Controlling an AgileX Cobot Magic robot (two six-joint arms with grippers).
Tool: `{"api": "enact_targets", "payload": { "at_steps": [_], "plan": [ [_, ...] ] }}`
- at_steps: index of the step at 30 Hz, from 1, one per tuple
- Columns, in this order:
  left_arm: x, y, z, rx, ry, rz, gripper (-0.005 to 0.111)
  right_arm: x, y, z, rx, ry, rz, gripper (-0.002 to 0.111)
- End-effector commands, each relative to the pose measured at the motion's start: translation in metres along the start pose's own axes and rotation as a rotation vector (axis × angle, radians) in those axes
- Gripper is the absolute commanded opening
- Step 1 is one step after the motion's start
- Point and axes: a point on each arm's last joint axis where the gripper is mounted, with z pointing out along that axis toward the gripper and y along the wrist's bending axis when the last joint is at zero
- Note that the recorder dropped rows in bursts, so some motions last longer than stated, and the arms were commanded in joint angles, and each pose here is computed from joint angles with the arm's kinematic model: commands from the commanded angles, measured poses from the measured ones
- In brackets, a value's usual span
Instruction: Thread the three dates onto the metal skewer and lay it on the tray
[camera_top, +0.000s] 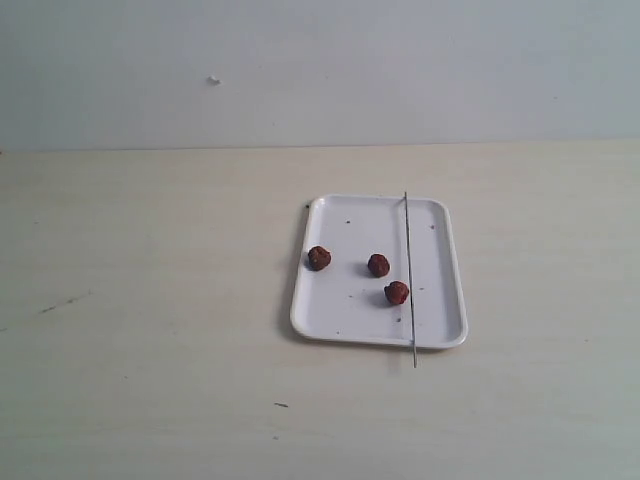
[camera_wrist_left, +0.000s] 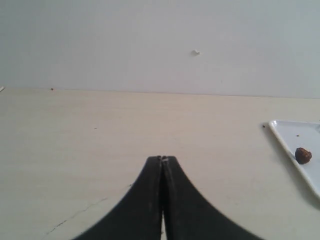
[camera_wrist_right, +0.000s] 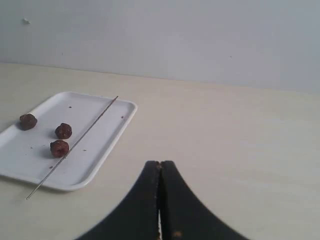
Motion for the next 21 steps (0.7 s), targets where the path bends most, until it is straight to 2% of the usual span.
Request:
{"api": "enact_targets", "payload": {
  "at_steps": [1, 7, 11, 15, 19, 21],
  "plan": [
    [0.001, 0.000, 0.000, 0.002, -0.001, -0.005, 0.000, 0.001, 0.000, 0.000, 0.004, -0.006, -0.001, 0.000],
    [0.001, 0.000, 0.000, 0.002, -0.001, -0.005, 0.000, 0.001, 0.000, 0.000, 0.005, -0.006, -0.003, 0.000],
    [0.001, 0.000, 0.000, 0.002, -0.001, -0.005, 0.000, -0.008, -0.003, 0.000, 0.044, -0.102, -0.189, 0.000],
    [0.001, 0.000, 0.000, 0.002, -0.001, -0.005, 0.000, -0.019, -0.003, -0.002, 0.054, -0.223, -0.175, 0.000],
    [0.001, 0.000, 0.000, 0.002, -0.001, -0.005, 0.000, -0.021, -0.003, -0.003, 0.055, -0.241, -0.167, 0.000],
    [0.001, 0.000, 0.000, 0.002, -0.001, -0.005, 0.000, -0.023, -0.003, -0.003, 0.043, -0.275, -0.077, 0.000]
  ]
}}
